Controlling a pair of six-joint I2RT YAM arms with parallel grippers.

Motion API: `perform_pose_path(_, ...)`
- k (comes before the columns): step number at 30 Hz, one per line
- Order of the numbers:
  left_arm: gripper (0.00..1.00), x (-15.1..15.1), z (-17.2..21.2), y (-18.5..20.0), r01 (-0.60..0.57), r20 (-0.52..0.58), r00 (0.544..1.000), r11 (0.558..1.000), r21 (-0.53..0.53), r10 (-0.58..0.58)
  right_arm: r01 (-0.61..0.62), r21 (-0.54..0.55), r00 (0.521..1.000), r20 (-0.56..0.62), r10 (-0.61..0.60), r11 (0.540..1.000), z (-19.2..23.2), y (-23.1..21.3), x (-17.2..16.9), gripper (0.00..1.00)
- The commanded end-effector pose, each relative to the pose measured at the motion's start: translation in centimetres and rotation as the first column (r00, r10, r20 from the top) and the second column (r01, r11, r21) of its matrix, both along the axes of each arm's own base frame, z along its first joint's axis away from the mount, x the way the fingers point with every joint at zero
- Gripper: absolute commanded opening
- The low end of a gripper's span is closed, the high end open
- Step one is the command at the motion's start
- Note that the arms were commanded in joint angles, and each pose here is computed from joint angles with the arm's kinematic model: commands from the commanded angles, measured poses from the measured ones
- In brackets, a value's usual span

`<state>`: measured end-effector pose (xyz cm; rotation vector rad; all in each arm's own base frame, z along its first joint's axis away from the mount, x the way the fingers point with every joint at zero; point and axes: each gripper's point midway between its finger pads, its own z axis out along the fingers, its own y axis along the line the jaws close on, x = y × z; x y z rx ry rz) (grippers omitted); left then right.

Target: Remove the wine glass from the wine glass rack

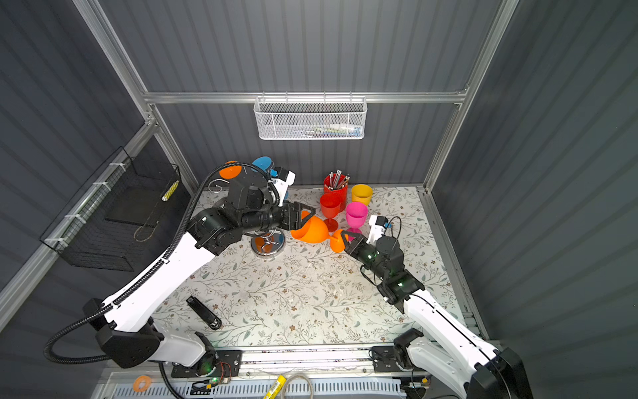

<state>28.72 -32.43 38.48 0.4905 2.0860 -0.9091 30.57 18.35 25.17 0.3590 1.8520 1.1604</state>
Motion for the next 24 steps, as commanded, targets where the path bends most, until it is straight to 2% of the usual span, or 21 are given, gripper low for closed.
perform_pose_path(1, 0.66, -0.6, 0.9, 0.7, -0.002, 0.010, 1.000, 1.000, -0.026, 0.002, 0.024, -0.015, 0.999, 0.034, -0.023, 1.000, 0.7, -0.3, 0.6, 0.00)
perform_pose_path(13, 0.66, -1.2, 1.0, 1.0, 0.007, 0.010, 1.000, 0.999, -0.036, -0.006, 0.074, -0.048, 0.997, 0.028, -0.072, 0.996, 0.1, -0.9, 1.8, 0.00)
perform_pose_path(24, 0.67, -1.1, -0.1, 0.3, 0.025, -0.022, 0.999, 0.999, -0.035, -0.026, 0.063, -0.050, 0.998, 0.029, -0.062, 0.997, 0.7, 0.0, 3.4, 0.00)
